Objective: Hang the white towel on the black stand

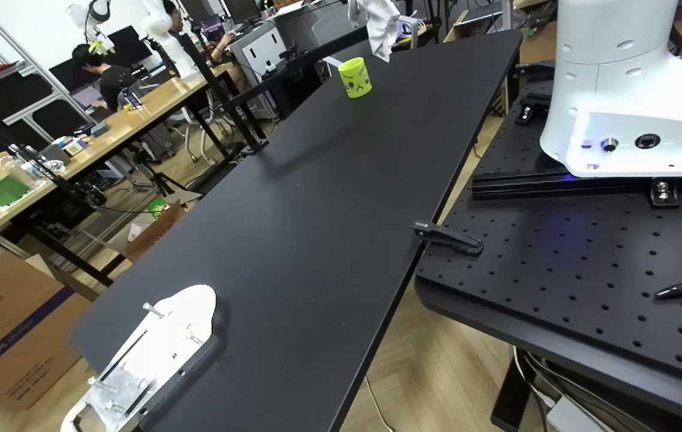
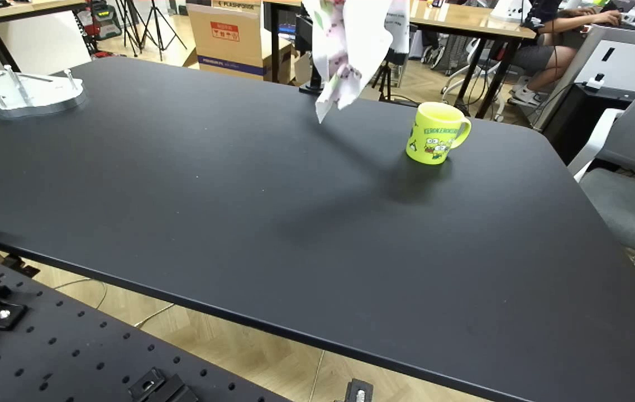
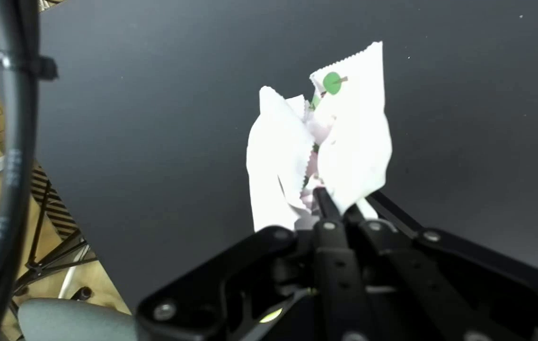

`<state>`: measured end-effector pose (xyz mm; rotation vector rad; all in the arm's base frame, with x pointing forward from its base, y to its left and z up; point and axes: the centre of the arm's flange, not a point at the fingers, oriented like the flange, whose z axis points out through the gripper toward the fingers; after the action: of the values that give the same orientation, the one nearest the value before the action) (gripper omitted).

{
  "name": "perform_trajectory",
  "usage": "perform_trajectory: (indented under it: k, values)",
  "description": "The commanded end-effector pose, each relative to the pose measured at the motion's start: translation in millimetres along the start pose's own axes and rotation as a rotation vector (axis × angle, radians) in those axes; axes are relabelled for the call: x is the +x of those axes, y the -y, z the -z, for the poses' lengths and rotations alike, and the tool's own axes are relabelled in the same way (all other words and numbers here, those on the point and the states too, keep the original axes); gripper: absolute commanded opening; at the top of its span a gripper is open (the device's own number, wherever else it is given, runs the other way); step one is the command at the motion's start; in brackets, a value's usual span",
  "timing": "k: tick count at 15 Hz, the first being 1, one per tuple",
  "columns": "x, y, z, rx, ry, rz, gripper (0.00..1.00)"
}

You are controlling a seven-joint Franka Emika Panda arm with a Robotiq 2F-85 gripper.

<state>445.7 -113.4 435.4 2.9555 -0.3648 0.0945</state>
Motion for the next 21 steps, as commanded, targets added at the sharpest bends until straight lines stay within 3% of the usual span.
perform_trajectory:
  k: [1, 15, 16, 17, 21]
  values:
    - [25, 6, -14, 0.000, 0.028, 0.016, 0.01]
    - [22, 61, -45, -0.014, 0.088, 0.155, 0.01]
    - [22, 62, -45, -0.016, 0.089, 0.152, 0.29]
    - [22, 61, -45, -0.013, 0.087, 0.156, 0.30]
    - [21, 60, -39, -0.011, 0.077, 0.155, 0.56]
